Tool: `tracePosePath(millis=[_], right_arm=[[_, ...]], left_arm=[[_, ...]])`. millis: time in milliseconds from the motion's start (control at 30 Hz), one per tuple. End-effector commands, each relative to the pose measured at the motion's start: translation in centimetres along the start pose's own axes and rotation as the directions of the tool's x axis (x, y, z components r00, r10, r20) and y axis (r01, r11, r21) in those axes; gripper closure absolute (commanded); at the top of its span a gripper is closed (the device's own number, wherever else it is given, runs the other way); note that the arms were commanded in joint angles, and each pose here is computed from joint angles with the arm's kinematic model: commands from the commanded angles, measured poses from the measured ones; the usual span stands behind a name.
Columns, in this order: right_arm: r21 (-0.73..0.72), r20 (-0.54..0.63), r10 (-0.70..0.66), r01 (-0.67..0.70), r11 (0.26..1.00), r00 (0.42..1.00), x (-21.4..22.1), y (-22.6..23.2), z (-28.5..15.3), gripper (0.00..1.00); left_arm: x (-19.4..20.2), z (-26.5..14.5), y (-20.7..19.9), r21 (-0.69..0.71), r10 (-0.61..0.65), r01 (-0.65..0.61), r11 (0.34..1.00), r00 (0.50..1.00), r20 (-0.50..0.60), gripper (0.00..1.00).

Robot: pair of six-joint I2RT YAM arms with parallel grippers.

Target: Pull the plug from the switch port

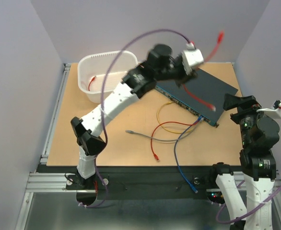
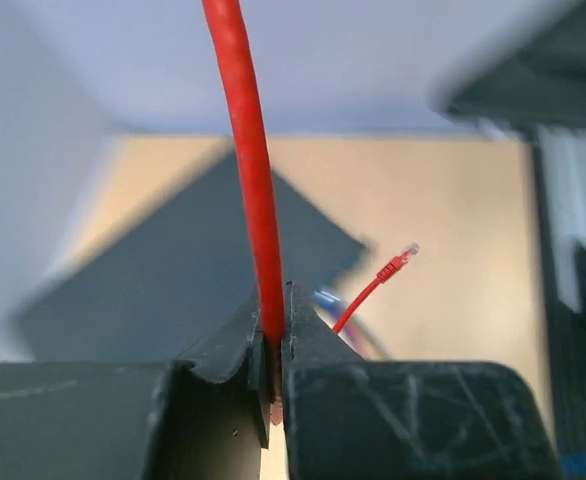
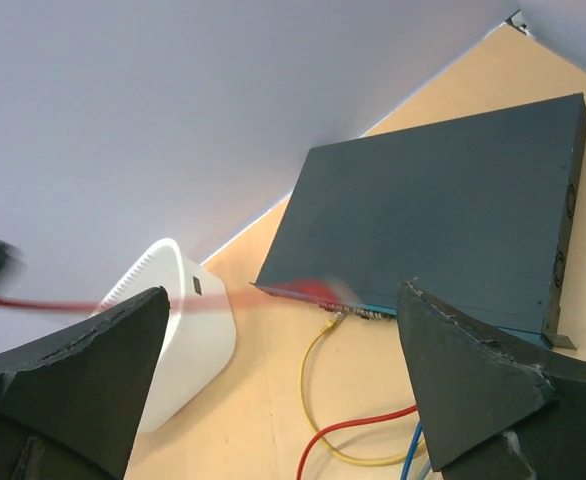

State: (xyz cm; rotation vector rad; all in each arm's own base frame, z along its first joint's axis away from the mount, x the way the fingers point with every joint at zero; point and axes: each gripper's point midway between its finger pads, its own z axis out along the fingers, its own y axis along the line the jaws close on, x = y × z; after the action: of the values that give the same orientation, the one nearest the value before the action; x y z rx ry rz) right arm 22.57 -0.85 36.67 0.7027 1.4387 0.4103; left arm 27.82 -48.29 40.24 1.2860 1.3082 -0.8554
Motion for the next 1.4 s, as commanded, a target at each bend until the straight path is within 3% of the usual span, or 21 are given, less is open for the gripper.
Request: tracePosePath(millis=[0,33,100,133,233,267,333,467,600,700,900,933,967,1000,1033,1133,1267,1367], right_arm=[[-0.062,0.005,-0.011,0.011,0.998,1.000,-0.6,1.5,-0.5,0.00],[-0.066,-0.006,-0.012,0.012,0.998,1.000,-0.3,1.4,-0.5,0.00],[-0.057,-0.029,-0.013,0.011,0.998,1.000,0.5,0.9,-0.1,0.00],[-0.048,-0.049,-0.016,0.013,0.999,0.999,1.3,0.5,0.2,0.00],[-0.042,-0.082,-0.016,0.013,0.999,0.997,2.6,-0.1,0.7,0.00],[-0.033,-0.096,-0.015,0.012,0.999,0.995,3.2,-0.5,1.0,0.00],[-0.033,-0.113,-0.010,0.006,0.999,0.994,3.9,-0.8,1.2,0.00],[-0.010,-0.147,0.012,-0.014,1.000,0.989,5.7,-2.0,1.9,0.00],[0.019,-0.200,0.026,-0.022,1.000,0.979,7.8,-3.2,2.6,0.00],[0.051,-0.221,0.027,-0.016,0.999,0.975,8.9,-4.3,3.0,0.00],[0.068,-0.229,0.030,-0.015,0.998,0.973,9.8,-5.1,3.4,0.00],[0.067,-0.239,0.030,-0.014,0.998,0.971,10.1,-5.2,3.4,0.00],[0.066,-0.240,0.030,-0.014,0.998,0.970,10.2,-5.3,3.4,0.00],[0.067,-0.241,0.029,-0.013,0.998,0.970,10.3,-5.3,3.5,0.00],[0.068,-0.242,0.029,-0.013,0.998,0.970,10.3,-5.4,3.5,0.00],[0.078,-0.255,0.031,-0.011,0.997,0.966,10.8,-5.7,3.6,0.00],[0.116,-0.327,0.043,-0.006,0.993,0.944,13.1,-7.0,4.2,0.00],[0.141,-0.344,0.061,-0.013,0.990,0.937,14.4,-8.0,4.5,0.00]], left_arm=[[-11.7,-12.8,10.5,-0.403,0.168,-0.067,0.913,0.961,0.221,1.00],[-11.0,-16.1,15.1,-0.526,0.199,-0.069,0.848,0.960,0.195,1.00],[-10.5,-20.0,18.9,-0.645,0.266,-0.119,0.755,0.954,0.135,1.00],[-8.3,-23.4,22.8,-0.727,0.272,-0.131,0.674,0.959,0.079,1.00],[-4.4,-27.9,27.7,-0.799,0.271,-0.186,0.572,0.962,-0.031,1.00],[-1.1,-30.3,30.7,-0.823,0.224,-0.192,0.535,0.971,-0.081,1.00],[3.3,-31.3,33.1,-0.816,0.164,-0.198,0.543,0.978,-0.129,1.00],[16.7,-31.9,36.2,-0.791,-0.032,-0.207,0.575,0.961,-0.275,1.00],[27.1,-29.3,32.5,-0.705,-0.175,-0.112,0.701,0.931,-0.322,1.00],[29.3,-28.1,29.8,-0.663,-0.197,-0.059,0.747,0.932,-0.304,1.00],[32.2,-28.2,29.8,-0.681,-0.246,-0.051,0.730,0.910,-0.332,1.00],[32.2,-28.3,30.1,-0.682,-0.246,-0.064,0.729,0.905,-0.348,0.96],[32.7,-28.3,30.3,-0.681,-0.253,-0.065,0.729,0.899,-0.357,0.60],[32.7,-28.3,30.3,-0.678,-0.263,-0.060,0.733,0.894,-0.362,0.14],[32.3,-28.4,30.4,-0.677,-0.260,-0.062,0.733,0.894,-0.364,0.01],[27.7,-29.3,31.0,-0.694,-0.192,-0.102,0.713,0.923,-0.333,0.01],[18.2,-32.0,32.2,-0.773,-0.096,-0.162,0.613,0.956,-0.276,0.01],[13.1,-32.8,31.1,-0.778,-0.055,-0.192,0.598,0.959,-0.279,0.01]])
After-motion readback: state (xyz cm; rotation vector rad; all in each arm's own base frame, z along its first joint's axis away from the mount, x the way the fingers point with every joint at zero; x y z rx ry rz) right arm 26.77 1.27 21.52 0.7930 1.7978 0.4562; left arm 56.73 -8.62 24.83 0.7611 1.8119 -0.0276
